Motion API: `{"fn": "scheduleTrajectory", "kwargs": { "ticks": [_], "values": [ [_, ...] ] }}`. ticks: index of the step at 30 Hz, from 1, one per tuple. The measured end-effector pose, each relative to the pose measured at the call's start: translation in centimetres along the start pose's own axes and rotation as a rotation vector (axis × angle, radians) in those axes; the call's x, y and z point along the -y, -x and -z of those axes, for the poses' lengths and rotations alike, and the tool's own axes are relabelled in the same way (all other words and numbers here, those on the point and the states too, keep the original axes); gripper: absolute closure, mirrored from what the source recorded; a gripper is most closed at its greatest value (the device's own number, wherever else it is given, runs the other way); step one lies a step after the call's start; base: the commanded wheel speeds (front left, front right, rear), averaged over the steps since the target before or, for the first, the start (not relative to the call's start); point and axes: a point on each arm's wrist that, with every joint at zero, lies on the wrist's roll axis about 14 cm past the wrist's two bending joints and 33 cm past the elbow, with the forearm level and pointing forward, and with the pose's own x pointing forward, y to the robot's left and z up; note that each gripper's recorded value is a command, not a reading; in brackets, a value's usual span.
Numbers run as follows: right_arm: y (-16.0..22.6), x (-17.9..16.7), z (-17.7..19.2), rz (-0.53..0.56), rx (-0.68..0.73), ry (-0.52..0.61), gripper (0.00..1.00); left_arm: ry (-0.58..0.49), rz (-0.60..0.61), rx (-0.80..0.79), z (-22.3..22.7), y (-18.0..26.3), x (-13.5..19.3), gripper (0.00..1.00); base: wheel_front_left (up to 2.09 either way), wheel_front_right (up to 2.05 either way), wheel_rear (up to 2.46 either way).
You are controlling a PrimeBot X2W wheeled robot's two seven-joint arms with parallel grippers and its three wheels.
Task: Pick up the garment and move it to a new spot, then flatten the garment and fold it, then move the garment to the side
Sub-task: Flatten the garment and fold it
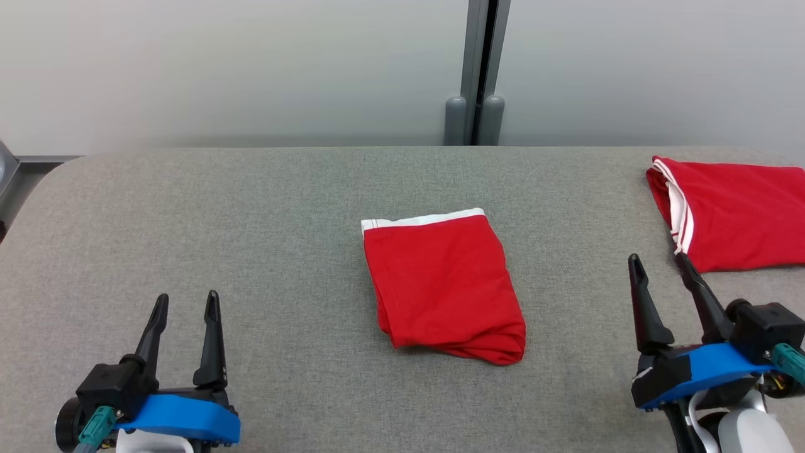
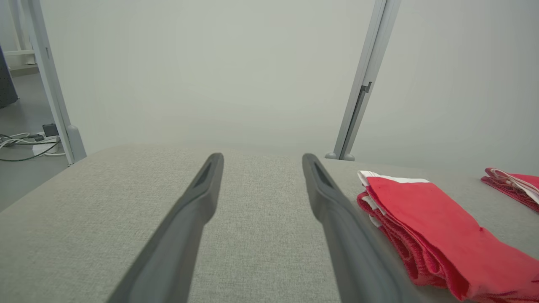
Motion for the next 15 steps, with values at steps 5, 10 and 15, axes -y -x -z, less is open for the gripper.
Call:
{"fn": "scheduleTrajectory", "kwargs": {
  "ticks": [5,10,15],
  "values": [
    [1.4,1.4,0.3,0.041,-0.029,0.023,0.0,-0.025,-0.007,-0.01,0.2,0.4,-0.1,0.0,0.0,0.0,0.0],
    [2.6,1.3,1.0,0.042,-0.056,0.039,0.0,-0.037,-0.017,-0.028,0.5,1.1,-0.3,0.0,0.0,0.0,0.0],
    [3.5,0.9,1.5,0.031,-0.077,0.041,0.0,-0.036,-0.022,-0.031,0.4,1.5,-0.4,0.0,0.0,0.0,0.0]
  ]
}}
